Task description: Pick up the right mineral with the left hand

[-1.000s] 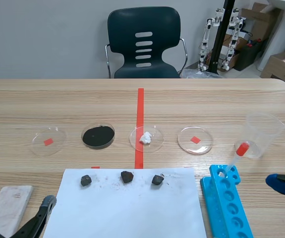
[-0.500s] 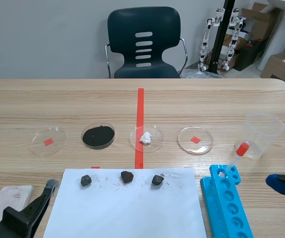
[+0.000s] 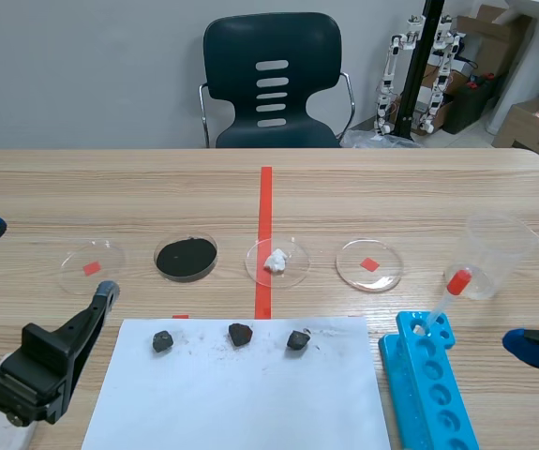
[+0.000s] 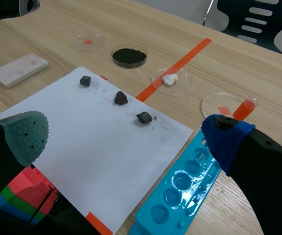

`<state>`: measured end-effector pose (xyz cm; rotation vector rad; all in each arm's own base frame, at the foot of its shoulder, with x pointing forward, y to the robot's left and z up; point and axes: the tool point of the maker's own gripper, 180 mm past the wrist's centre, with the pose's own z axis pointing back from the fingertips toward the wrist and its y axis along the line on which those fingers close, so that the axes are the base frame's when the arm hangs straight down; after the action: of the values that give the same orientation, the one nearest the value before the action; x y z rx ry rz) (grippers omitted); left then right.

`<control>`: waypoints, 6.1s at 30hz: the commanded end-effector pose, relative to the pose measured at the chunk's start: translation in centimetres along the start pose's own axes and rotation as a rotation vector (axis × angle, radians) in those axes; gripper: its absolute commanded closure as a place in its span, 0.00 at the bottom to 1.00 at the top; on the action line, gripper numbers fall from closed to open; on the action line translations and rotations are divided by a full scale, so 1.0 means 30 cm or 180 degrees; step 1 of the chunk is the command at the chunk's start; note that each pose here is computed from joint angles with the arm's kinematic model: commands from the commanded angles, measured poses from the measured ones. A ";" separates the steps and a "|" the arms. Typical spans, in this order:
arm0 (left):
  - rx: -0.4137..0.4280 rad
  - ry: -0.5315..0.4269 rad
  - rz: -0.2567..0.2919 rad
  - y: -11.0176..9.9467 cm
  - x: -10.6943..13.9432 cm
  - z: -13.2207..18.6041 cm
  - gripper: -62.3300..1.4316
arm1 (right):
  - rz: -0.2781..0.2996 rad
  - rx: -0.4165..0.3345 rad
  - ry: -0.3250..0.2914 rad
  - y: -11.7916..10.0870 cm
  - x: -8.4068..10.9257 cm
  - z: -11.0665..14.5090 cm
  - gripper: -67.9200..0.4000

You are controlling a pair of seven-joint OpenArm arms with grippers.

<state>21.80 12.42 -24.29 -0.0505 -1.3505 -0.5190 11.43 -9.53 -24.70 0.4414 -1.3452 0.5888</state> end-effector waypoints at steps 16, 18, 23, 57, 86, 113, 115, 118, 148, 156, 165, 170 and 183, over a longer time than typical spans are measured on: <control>-0.0076 0.0257 0.0278 -0.022 -0.013 -0.055 0.00 | -0.0017 -0.0019 -0.0095 -0.005 0.023 -0.003 0.00; -0.0190 0.0218 0.0321 -0.064 0.000 -0.069 0.00 | -0.0016 -0.0018 -0.0095 -0.005 0.023 -0.003 0.00; -0.0474 0.0119 0.0444 -0.173 0.045 -0.105 0.00 | -0.0017 -0.0019 -0.0097 -0.005 0.023 -0.003 0.00; -0.0864 0.1232 0.0646 -0.518 -0.010 -0.451 0.00 | -0.0017 -0.0019 -0.0095 -0.005 0.023 -0.003 0.00; -0.0813 0.2216 0.0592 -0.669 -0.236 -0.514 0.00 | -0.0017 -0.0019 -0.0095 -0.005 0.023 -0.003 0.00; -0.0715 0.2080 0.0603 -0.665 -0.243 -0.555 0.31 | -0.0017 -0.0019 -0.0095 -0.005 0.023 -0.003 0.00; -0.0701 0.2058 0.0600 -0.663 -0.247 -0.560 0.32 | -0.0017 -0.0019 -0.0095 -0.005 0.023 -0.003 0.00; -0.0680 0.2037 0.0593 -0.659 -0.255 -0.565 0.33 | -0.0017 -0.0019 -0.0095 -0.005 0.023 -0.003 0.00; -0.0681 0.2147 0.0568 -0.657 -0.284 -0.553 0.42 | -0.0017 -0.0019 -0.0095 -0.005 0.023 -0.003 0.00; -0.0688 0.2184 0.0575 -0.660 -0.289 -0.549 0.51 | -0.0017 -0.0019 -0.0095 -0.005 0.023 -0.003 0.00; -0.0697 0.2218 0.0586 -0.663 -0.295 -0.543 0.76 | -0.0017 -0.0019 -0.0095 -0.005 0.023 -0.003 0.00; -0.0698 0.2217 0.0585 -0.663 -0.295 -0.543 0.77 | -0.0017 -0.0019 -0.0095 -0.005 0.023 -0.003 0.00; -0.0596 0.1855 0.0607 -0.603 -0.204 -0.534 0.77 | -0.0017 -0.0019 -0.0095 -0.005 0.023 -0.003 0.00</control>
<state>28.17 -6.59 -39.72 -0.1523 -0.6721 -0.4548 11.43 -9.53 -24.70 0.4416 -1.3451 0.5892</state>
